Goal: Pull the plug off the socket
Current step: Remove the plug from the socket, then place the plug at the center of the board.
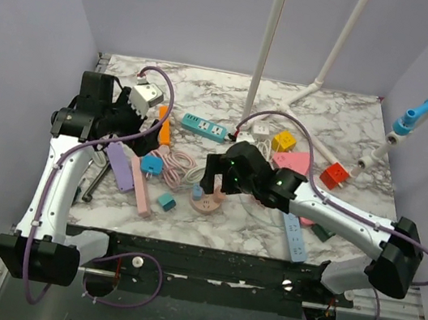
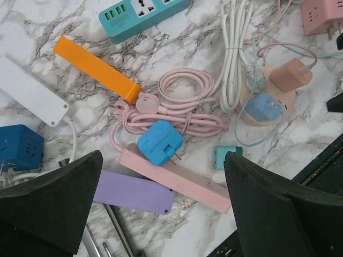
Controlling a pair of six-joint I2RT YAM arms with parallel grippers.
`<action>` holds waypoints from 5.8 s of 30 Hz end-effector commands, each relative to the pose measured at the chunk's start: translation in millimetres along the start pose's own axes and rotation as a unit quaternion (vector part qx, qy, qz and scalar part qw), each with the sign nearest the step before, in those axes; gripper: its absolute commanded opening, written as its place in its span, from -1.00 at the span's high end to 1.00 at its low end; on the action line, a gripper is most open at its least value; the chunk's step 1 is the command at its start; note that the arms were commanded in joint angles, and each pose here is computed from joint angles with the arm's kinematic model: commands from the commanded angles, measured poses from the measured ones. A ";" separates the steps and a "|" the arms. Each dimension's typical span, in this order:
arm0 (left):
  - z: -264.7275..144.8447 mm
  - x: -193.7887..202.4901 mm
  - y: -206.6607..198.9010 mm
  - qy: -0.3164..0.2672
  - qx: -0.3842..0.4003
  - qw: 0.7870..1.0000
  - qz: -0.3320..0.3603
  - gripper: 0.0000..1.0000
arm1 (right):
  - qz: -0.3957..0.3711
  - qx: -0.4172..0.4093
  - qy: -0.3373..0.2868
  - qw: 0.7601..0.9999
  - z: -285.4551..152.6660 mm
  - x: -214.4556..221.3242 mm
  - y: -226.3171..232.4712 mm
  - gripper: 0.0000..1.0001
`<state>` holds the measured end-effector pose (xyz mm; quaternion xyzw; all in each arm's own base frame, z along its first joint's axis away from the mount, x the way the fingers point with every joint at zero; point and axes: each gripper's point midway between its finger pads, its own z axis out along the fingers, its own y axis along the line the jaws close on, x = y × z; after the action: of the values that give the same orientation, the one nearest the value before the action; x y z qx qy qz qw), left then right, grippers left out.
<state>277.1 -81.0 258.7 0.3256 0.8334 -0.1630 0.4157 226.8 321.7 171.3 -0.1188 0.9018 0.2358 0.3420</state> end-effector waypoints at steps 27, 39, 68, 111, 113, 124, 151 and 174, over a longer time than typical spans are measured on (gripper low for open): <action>18.4 14.3 -60.2 -0.041 0.103 0.994 0.001 -0.97 | -0.050 0.141 0.043 0.988 77.2 39.5 -27.5 0.29; 94.1 21.5 -79.1 0.001 0.110 0.994 0.026 -0.97 | -0.072 0.117 0.036 0.990 59.9 28.4 -7.2 0.71; 169.8 44.2 -95.3 0.116 0.261 0.958 -0.013 -0.97 | -0.147 0.047 -0.139 0.978 20.5 -7.2 26.4 0.98; 170.7 63.7 -98.5 0.137 0.237 0.961 -0.049 1.00 | -0.147 0.048 -0.192 0.969 3.9 -34.3 72.1 0.99; 171.8 65.8 -97.5 0.142 0.227 0.962 -0.043 1.00 | -0.145 0.040 -0.193 0.970 -0.8 -40.5 77.3 0.99; 167.9 58.3 -105.9 0.137 0.240 0.959 -0.063 1.00 | -0.166 0.084 -0.103 0.977 59.1 -2.1 75.7 0.99; 162.2 58.9 -109.4 0.151 0.224 0.962 -0.040 1.00 | -0.015 0.185 -0.158 0.970 -8.5 -56.9 -64.6 0.99; 155.9 36.0 -116.9 0.127 0.233 0.961 -0.080 1.00 | 0.053 0.208 -0.174 0.961 -60.9 -66.8 -133.1 -0.85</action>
<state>273.0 -225.2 108.7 0.3719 0.8561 -0.3109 0.1791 295.0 161.4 158.6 0.0607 0.8855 0.0330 0.4595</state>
